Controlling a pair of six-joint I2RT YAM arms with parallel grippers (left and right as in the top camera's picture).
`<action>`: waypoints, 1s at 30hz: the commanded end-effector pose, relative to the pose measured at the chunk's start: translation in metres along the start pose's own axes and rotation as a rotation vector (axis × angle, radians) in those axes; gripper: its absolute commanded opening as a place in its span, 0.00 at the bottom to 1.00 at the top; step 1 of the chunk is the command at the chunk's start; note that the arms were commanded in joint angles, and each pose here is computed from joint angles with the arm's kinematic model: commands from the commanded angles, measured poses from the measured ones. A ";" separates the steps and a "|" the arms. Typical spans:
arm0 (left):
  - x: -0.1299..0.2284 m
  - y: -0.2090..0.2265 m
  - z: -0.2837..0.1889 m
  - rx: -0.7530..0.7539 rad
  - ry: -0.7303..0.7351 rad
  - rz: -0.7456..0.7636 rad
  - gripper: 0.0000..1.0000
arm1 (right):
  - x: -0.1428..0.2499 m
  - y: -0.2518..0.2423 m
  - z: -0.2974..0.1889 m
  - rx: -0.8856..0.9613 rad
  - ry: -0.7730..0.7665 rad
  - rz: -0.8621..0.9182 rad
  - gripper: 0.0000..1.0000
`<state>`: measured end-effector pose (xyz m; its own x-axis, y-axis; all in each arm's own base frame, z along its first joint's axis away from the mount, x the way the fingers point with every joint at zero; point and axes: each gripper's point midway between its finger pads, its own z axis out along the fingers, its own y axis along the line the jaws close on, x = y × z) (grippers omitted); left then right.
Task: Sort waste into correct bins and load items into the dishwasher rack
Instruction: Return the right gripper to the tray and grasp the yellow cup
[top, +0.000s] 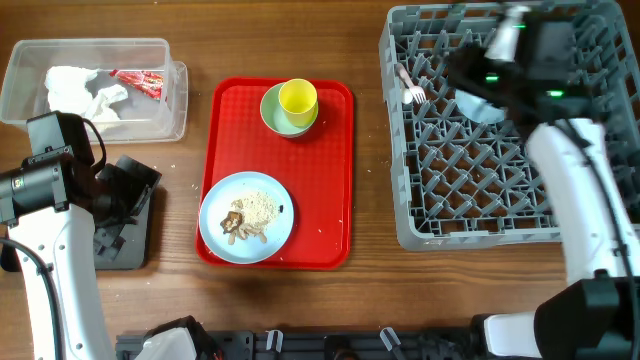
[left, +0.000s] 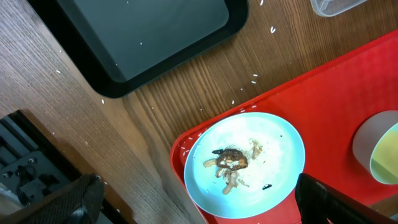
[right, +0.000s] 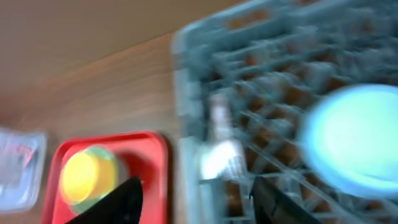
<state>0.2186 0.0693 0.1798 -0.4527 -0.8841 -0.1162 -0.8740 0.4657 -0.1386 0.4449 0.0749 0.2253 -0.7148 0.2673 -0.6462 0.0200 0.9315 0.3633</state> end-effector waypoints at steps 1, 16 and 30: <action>-0.002 0.004 0.000 -0.013 -0.012 -0.021 1.00 | 0.012 0.079 -0.003 -0.117 -0.035 -0.163 0.54; -0.002 0.004 0.000 -0.013 -0.012 -0.021 1.00 | 0.152 0.204 0.130 -0.143 0.015 -0.433 0.39; -0.002 0.004 0.000 -0.013 -0.012 -0.021 1.00 | 0.148 0.193 0.140 0.001 -0.074 -0.794 0.47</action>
<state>0.2186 0.0692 0.1798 -0.4527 -0.8841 -0.1160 -0.8740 0.4657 -0.1389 0.4272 0.3422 0.1030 -0.5393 -0.3617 -0.7605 -0.4919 0.8683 -0.0641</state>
